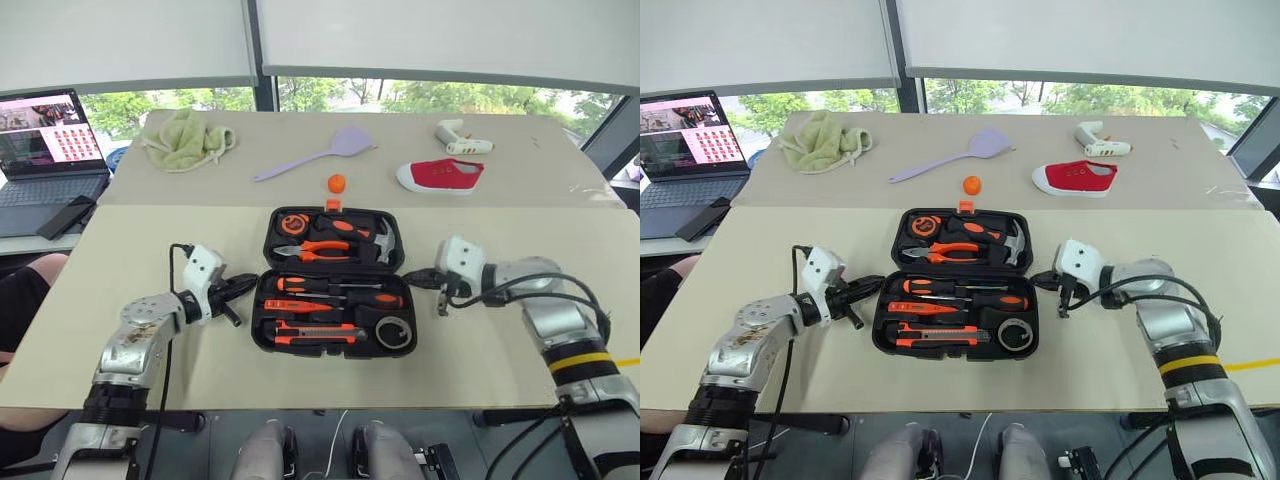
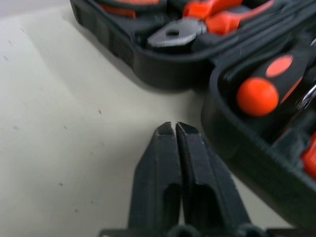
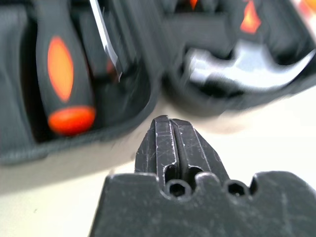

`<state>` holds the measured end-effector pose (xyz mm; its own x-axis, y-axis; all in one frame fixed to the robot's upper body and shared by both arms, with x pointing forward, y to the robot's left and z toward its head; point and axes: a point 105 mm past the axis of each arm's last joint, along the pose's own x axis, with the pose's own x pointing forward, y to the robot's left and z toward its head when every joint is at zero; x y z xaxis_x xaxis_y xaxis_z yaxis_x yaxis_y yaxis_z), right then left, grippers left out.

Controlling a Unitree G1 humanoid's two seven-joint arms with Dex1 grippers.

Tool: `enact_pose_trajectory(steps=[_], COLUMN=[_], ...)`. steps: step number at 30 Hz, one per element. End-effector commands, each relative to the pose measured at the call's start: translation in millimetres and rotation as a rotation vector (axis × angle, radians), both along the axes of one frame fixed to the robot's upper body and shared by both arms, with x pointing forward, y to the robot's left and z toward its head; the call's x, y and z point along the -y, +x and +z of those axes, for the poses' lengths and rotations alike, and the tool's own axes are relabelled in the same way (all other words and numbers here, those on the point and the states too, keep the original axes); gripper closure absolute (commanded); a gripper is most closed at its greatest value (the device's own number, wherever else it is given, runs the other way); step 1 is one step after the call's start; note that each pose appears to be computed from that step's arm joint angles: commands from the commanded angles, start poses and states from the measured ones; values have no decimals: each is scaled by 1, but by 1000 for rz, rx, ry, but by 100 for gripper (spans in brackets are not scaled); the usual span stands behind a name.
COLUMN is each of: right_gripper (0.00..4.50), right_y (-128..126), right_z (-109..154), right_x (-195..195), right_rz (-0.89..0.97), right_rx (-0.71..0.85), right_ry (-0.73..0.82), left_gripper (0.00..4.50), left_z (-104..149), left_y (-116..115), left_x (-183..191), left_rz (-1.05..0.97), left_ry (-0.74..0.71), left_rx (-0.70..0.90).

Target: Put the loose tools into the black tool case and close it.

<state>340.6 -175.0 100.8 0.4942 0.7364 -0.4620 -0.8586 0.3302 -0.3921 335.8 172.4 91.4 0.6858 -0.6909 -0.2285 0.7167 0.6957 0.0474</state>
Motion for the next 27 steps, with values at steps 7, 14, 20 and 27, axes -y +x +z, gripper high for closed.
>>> enact_pose_trajectory(steps=[7, 14, 20, 27], right_gripper=[449, 449, 292, 55], right_y=[-30, -32, -34, -1], right_z=[14, 29, 56, 71], right_x=[-3, 20, 26, 21], right_rz=[39, -108, -224, -436], right_rx=[-4, -56, -276, -479], right_ry=[46, 154, 230, 249], left_gripper=[418, 418, 305, 33], left_z=[9, 16, 39, 55], left_y=[-23, -17, -18, 13], left_x=[25, -2, -14, -5], left_rz=[-219, -96, -57, 87], left_ry=[8, 57, -19, 0], left_rx=[29, 72, -130, -276])
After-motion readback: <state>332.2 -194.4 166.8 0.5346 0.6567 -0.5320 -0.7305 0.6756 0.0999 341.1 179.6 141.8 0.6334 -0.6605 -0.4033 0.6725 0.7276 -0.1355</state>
